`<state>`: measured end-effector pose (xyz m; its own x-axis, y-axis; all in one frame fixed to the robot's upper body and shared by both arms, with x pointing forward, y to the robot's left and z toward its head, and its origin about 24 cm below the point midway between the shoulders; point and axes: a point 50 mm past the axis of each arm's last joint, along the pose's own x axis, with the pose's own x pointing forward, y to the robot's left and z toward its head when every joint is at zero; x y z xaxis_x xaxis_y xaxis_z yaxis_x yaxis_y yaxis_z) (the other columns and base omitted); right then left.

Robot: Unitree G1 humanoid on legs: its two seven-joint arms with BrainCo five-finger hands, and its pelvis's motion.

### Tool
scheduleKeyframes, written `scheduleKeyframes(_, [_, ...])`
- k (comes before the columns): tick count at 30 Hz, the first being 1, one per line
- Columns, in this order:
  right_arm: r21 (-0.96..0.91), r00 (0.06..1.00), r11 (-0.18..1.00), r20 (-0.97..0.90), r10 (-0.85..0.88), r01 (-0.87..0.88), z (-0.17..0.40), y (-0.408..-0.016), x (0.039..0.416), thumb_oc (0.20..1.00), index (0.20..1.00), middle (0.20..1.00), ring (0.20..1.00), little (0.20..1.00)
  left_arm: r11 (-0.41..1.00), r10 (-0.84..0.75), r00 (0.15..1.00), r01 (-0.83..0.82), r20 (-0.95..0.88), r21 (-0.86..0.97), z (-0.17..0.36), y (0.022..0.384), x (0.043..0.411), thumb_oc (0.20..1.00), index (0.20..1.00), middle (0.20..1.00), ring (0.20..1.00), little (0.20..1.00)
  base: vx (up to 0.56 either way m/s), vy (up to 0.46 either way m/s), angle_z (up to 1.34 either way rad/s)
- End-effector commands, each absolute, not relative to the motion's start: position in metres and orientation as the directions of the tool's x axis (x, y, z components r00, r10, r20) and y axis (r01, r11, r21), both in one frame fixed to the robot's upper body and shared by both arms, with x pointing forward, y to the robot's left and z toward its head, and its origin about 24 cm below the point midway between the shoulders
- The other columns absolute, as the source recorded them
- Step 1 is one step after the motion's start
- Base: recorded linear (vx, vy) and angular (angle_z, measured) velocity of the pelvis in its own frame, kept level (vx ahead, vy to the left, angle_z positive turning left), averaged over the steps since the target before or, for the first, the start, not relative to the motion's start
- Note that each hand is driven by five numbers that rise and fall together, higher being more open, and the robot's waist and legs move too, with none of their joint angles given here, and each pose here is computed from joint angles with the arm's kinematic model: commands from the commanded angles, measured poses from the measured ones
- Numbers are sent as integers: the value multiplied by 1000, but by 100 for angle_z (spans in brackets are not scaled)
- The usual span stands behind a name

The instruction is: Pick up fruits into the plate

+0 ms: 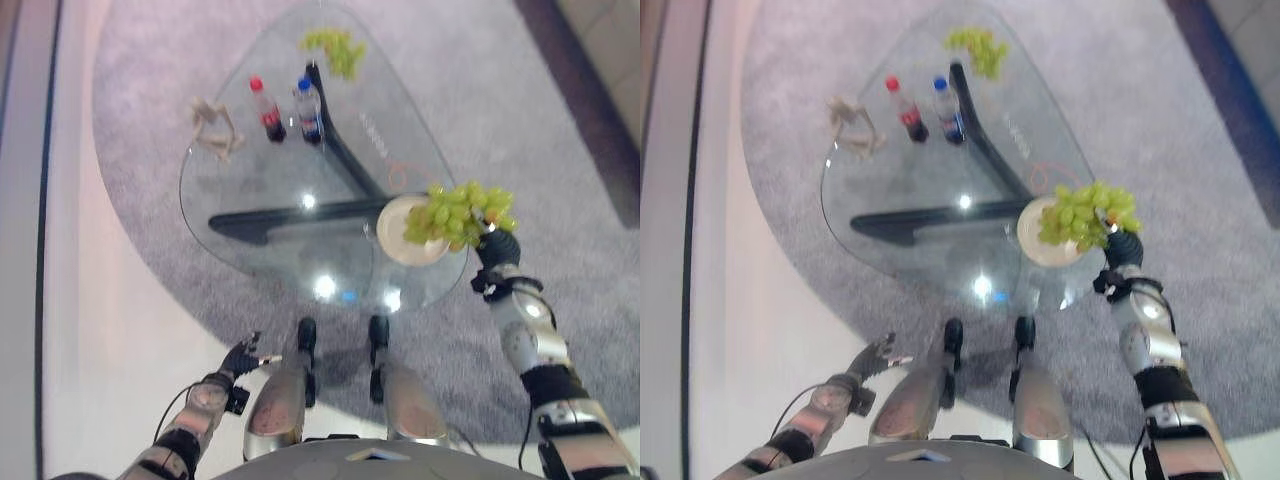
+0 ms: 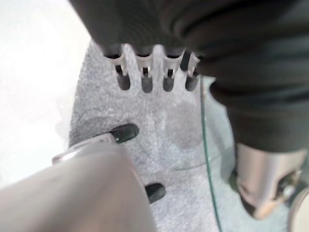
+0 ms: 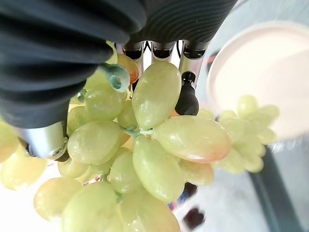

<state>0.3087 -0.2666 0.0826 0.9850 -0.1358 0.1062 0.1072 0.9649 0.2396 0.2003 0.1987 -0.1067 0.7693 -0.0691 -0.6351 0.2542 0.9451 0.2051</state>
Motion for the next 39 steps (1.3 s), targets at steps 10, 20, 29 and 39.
scheduleKeyframes(10, [61,917,971,319,-240,233,183,-307,337,200,200,200,200,200,953,-42,843,195,-536,231,-82,215,218,1000,1000,1000,1000,1000,-95,-48,-4])
scheduleKeyframes(20, [-78,905,940,307,-294,332,222,-320,352,200,200,200,200,200,967,-12,887,127,-461,220,-65,222,231,1000,1000,1000,1000,1000,-22,-4,-2])
scheduleKeyframes(29, [-287,902,867,277,-331,407,229,-320,360,200,200,200,200,200,972,-12,897,114,-443,204,-65,221,229,1000,1000,1000,1000,1000,1,37,2])
scheduleKeyframes(39, [-470,883,756,345,-317,455,236,-302,364,200,200,200,200,200,975,-14,903,108,-430,195,-64,223,228,1000,1000,1000,1000,1000,14,39,1])
